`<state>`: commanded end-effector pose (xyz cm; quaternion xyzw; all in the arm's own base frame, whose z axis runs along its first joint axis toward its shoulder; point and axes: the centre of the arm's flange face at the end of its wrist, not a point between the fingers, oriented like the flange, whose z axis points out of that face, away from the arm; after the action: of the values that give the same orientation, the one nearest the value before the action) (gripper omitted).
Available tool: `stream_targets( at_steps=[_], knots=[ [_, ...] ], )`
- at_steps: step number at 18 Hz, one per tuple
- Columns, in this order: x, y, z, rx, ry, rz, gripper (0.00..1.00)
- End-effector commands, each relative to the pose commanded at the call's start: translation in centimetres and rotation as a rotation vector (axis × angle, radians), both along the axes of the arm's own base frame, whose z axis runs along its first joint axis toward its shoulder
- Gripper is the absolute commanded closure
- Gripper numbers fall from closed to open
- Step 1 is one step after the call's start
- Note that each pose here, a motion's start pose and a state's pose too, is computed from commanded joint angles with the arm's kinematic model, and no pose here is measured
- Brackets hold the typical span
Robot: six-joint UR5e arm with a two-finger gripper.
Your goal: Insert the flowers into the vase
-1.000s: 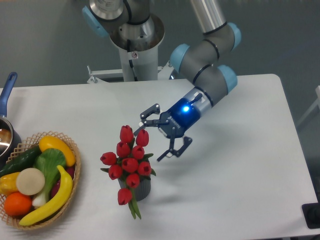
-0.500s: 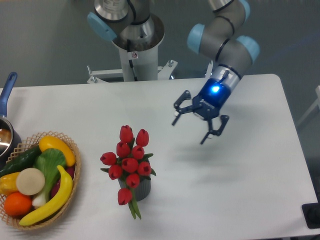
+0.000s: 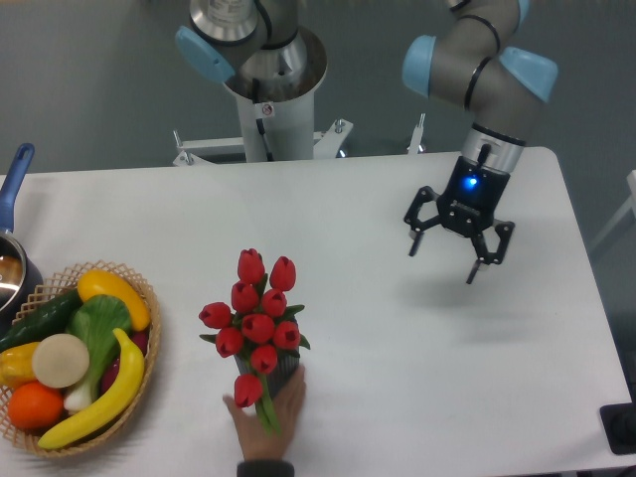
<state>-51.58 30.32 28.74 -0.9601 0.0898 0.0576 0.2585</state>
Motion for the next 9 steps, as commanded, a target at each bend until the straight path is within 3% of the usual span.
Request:
stream_targets(
  at_steps=[6, 9],
  knots=[
    [2.3, 5.5, -1.2, -0.251, 0.081, -0.093, 0.00],
    [2.7, 6.7, -0.9, -0.361, 0.120, -0.106, 0.00]
  ],
)
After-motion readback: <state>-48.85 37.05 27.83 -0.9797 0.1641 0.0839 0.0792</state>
